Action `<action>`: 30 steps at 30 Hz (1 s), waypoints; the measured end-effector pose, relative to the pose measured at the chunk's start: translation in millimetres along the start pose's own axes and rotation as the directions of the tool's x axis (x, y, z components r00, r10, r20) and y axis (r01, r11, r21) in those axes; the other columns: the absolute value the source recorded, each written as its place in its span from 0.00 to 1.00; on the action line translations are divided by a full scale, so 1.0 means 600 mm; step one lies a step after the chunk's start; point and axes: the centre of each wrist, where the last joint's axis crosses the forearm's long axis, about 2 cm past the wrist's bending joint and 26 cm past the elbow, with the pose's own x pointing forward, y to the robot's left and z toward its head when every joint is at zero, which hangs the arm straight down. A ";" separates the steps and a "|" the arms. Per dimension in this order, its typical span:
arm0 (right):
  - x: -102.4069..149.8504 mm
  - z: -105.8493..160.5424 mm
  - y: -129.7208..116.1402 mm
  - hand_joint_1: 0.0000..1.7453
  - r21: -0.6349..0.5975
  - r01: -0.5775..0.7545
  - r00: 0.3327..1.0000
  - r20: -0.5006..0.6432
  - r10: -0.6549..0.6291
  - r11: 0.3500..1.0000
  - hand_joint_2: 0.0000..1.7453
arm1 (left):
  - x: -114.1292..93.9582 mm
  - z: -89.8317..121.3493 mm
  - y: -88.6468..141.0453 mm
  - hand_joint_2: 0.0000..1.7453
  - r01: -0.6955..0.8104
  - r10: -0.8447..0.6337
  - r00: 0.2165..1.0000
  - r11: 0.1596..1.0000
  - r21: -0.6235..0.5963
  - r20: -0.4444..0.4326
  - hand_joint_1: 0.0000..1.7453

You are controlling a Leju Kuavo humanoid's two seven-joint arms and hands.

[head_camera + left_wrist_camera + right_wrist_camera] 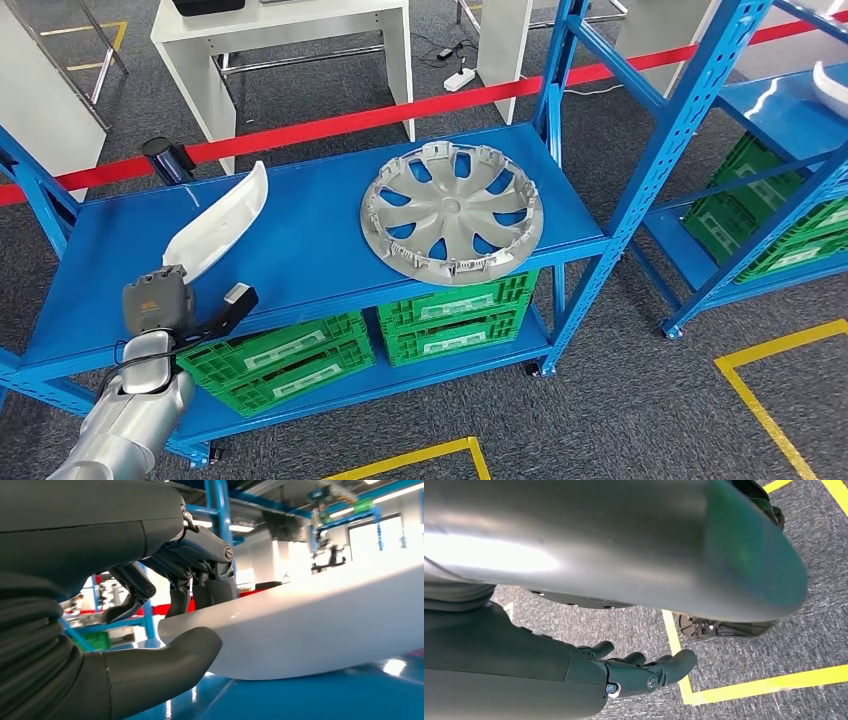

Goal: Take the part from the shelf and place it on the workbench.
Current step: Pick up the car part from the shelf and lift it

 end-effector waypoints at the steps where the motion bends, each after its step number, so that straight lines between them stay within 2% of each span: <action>1: 0.000 0.000 0.000 0.00 0.000 -0.001 1.000 0.002 0.001 1.000 0.00 | 0.001 0.000 0.000 1.00 0.001 -0.001 1.000 1.000 -0.001 -0.010 1.00; 5: 0.000 0.000 0.000 0.00 0.000 0.000 1.000 0.010 0.000 1.000 0.00 | 0.004 -0.001 0.000 1.00 0.005 -0.005 1.000 1.000 -0.001 -0.027 1.00; 17: 0.000 0.000 0.000 0.00 0.000 0.000 1.000 0.006 0.000 1.000 0.00 | 0.019 -0.004 0.005 1.00 0.018 -0.018 1.000 1.000 0.015 -0.003 1.00; 30: 0.000 0.000 0.000 0.00 0.000 -0.001 1.000 0.003 0.001 1.000 0.00 | 0.051 -0.013 0.026 1.00 0.019 -0.025 0.997 0.996 0.084 0.075 1.00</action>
